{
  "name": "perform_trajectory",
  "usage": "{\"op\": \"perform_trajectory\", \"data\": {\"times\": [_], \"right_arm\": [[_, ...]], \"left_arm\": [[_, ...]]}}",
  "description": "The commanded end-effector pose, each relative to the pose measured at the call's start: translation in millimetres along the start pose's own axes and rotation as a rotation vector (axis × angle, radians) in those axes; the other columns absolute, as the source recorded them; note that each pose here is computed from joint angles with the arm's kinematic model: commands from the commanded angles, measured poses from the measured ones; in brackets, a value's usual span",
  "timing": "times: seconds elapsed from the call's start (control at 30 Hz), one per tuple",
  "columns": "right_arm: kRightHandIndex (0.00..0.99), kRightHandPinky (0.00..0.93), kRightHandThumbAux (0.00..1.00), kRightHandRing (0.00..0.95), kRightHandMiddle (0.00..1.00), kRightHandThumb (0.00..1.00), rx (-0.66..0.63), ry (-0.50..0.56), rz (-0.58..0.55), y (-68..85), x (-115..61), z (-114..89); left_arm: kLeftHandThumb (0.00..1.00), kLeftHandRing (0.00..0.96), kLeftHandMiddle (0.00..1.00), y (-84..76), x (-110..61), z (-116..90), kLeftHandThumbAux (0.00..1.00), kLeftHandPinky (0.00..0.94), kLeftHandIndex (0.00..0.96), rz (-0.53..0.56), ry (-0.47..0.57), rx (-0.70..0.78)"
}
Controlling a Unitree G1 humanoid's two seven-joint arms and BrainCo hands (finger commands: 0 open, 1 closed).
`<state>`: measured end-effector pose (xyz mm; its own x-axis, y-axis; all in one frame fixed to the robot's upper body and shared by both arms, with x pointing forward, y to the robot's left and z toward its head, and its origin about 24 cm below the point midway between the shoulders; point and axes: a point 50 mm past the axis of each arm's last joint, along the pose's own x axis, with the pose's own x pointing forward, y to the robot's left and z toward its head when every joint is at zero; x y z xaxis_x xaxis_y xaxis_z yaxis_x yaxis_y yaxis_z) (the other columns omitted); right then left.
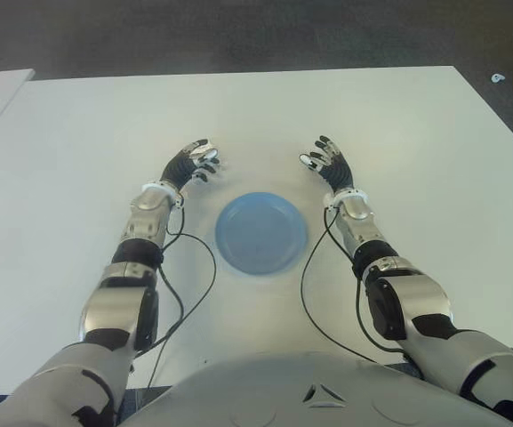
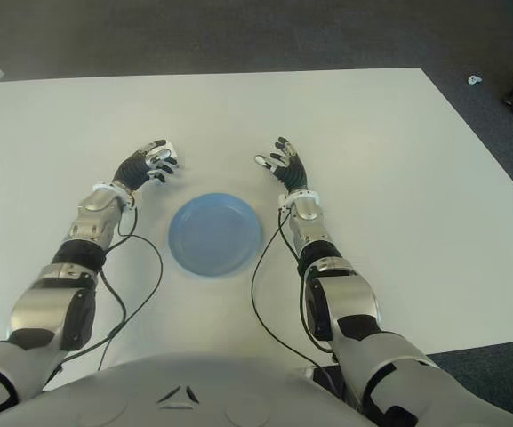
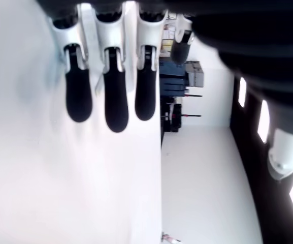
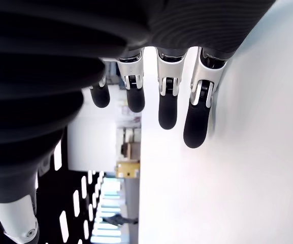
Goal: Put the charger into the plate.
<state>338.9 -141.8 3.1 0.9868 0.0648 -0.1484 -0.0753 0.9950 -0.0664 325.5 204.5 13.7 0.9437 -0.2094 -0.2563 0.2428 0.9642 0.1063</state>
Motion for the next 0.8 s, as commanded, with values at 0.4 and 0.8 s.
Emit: {"op": "perform_trajectory", "data": {"times": [0.4, 0.8], "right_arm": [[0.076, 0.285, 0.691, 0.197, 0.150, 0.524, -0.018, 0.092, -0.014, 3.8, -3.7, -13.8], [0.096, 0.299, 0.676, 0.223, 0.175, 0.540, -0.047, 0.091, -0.017, 4.4, -3.3, -13.3]], "left_arm": [[0.000, 0.639, 0.592, -6.3, -34.5, 51.5, 0.632, 0.669, 0.337, 0.013, -0.164, 0.314], [0.050, 0.599, 0.594, -16.0, -39.2, 64.6, 0.667, 0.534, 0.418, 0.131, -0.251, 0.399]]}}
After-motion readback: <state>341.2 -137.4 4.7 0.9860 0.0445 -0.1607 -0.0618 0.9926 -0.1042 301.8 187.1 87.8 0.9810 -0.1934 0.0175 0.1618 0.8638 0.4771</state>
